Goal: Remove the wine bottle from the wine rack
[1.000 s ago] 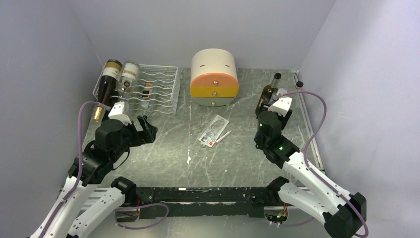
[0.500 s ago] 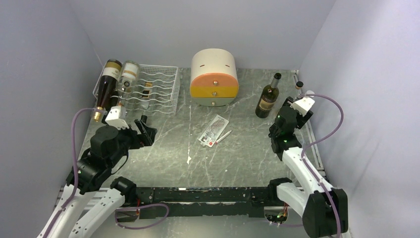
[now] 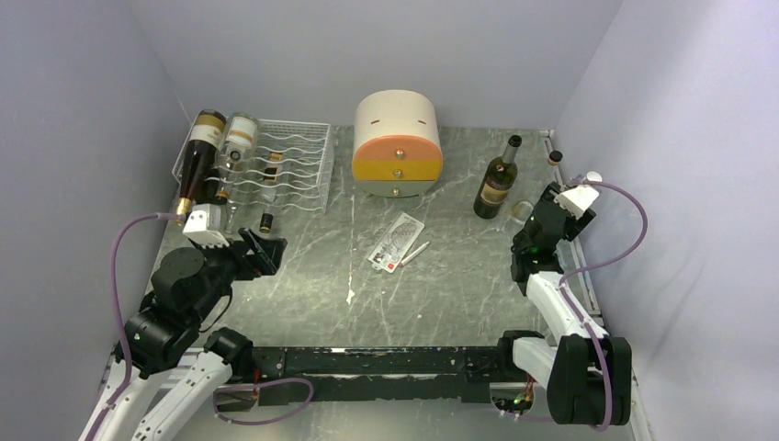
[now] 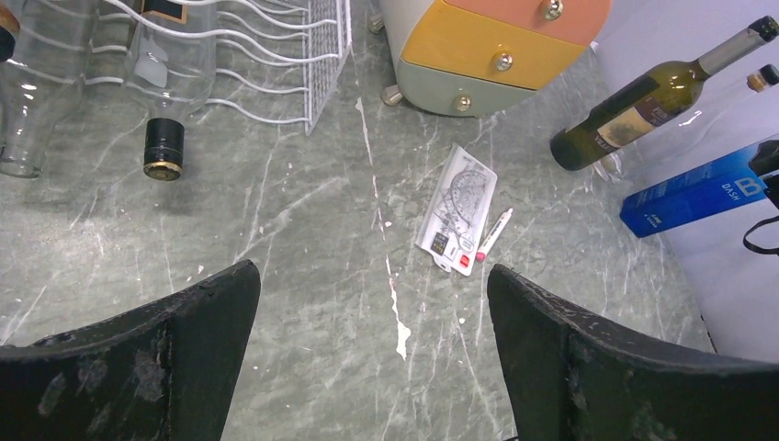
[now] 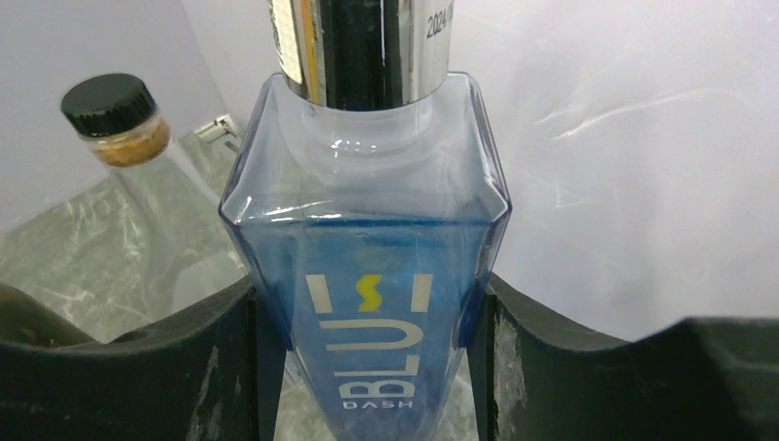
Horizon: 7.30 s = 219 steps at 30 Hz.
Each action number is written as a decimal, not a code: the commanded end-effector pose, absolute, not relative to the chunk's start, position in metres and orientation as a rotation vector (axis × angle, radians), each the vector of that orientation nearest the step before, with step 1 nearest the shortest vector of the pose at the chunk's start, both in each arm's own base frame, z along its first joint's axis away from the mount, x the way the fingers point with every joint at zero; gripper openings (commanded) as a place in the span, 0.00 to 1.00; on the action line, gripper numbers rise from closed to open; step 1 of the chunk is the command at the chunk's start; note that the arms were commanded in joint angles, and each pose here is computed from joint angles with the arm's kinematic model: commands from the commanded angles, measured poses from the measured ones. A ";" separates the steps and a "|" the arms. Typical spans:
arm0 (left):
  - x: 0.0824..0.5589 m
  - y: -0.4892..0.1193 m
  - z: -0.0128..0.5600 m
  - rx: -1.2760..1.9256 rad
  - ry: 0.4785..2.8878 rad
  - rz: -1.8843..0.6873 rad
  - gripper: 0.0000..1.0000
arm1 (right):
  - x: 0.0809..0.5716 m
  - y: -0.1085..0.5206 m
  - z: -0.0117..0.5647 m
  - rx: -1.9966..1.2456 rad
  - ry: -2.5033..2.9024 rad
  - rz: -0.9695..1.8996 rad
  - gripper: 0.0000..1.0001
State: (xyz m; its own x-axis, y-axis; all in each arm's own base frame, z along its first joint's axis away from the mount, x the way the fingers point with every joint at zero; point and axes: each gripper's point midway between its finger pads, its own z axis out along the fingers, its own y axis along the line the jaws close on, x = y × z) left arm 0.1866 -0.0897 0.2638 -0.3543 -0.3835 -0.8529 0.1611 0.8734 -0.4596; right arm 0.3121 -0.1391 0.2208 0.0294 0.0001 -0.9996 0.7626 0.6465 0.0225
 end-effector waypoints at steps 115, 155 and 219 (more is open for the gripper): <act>0.429 0.083 0.131 0.115 2.123 0.880 0.61 | 0.248 0.211 0.194 -0.400 1.800 0.711 1.00; 0.390 -0.003 0.208 -0.332 2.150 -0.298 0.07 | 0.250 0.222 0.197 -0.278 1.858 0.805 1.00; 0.232 -0.139 0.223 -0.072 2.002 -1.373 0.07 | 0.221 0.324 0.228 -0.722 1.679 0.715 1.00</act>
State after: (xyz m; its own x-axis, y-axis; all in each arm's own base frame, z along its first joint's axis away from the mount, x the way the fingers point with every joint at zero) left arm 0.2433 -0.1339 0.2190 -0.8010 -0.4886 -0.3458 0.1876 0.3437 -0.9201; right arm 0.2249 0.3066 0.2003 -0.3425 -0.0684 -0.9370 -0.7086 0.6737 0.2098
